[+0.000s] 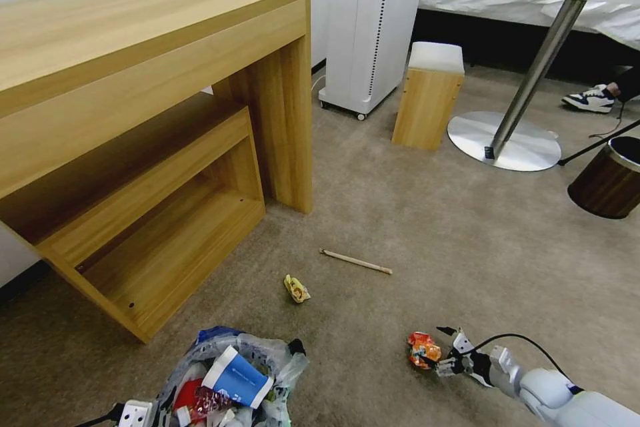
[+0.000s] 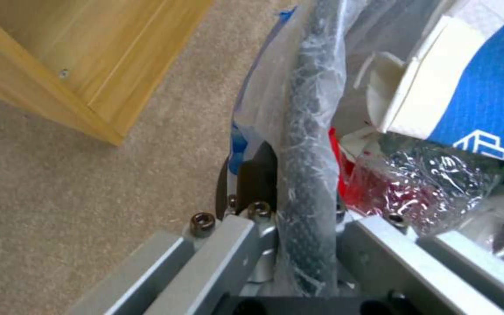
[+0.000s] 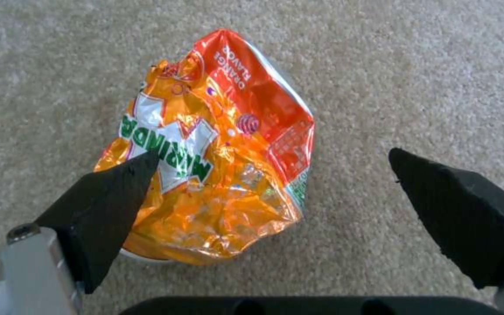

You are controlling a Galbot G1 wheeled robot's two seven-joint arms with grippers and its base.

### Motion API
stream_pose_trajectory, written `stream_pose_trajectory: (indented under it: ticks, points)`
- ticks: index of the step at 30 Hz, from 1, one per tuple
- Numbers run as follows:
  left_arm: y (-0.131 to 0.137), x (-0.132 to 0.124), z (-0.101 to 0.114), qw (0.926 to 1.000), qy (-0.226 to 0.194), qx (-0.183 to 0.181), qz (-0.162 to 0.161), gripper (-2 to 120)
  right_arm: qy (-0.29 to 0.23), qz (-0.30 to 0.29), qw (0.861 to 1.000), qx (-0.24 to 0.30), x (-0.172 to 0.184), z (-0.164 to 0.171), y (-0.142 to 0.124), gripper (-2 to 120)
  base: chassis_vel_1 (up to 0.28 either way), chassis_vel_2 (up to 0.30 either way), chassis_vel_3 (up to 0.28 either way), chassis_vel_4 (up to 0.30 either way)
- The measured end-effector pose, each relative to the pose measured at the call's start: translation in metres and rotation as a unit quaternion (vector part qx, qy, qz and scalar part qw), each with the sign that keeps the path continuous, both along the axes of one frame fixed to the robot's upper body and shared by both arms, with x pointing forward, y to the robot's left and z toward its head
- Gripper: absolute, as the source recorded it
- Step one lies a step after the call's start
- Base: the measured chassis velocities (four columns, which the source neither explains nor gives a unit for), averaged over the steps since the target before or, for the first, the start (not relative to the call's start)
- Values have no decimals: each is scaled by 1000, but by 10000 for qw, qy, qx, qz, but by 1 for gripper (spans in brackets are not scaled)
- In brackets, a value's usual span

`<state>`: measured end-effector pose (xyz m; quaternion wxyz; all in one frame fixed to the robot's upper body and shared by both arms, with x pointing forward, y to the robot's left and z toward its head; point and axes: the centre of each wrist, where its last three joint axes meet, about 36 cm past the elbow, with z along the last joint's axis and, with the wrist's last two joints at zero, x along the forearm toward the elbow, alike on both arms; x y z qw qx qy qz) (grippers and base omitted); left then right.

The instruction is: Pick up the trash bin and place the garbage on the floor into it.

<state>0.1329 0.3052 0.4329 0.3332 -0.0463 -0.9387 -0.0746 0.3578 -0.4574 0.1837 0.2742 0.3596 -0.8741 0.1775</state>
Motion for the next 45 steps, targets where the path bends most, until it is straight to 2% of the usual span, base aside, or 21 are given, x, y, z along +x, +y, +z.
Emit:
stream_pose_trajectory:
  ticks: [19,25,35,38,39,42,43,45]
  points:
    - [-6,20,52,9973,-320,-654,96,0,-4,69,10000,26,-1,-3,2,100,0,0,0,0]
    - [-5,19,59,9975,-288,-642,63,0,7,71,10000,61,-4,-8,5,100,0,0,0,0]
    - [-6,13,57,9986,-250,-475,21,0,7,111,9996,241,3,-13,24,100,0,0,0,0]
    - [-6,12,53,9987,-255,-450,24,0,-22,101,9994,324,7,-11,28,89,0,0,0,0]
    - [-6,12,53,9987,-255,-450,24,0,-22,101,9994,324,7,-11,28,89,0,0,0,0]
    - [-5,12,50,9989,-248,-409,14,0,-94,140,9990,405,15,-5,28,75,0,0,0,0]
    - [-5,12,50,9989,-248,-409,14,0,-94,140,9990,405,15,-5,28,75,0,0,0,0]
    - [-4,12,49,9989,-249,-390,10,0,-90,195,9990,399,17,-2,24,65,0,0,0,0]
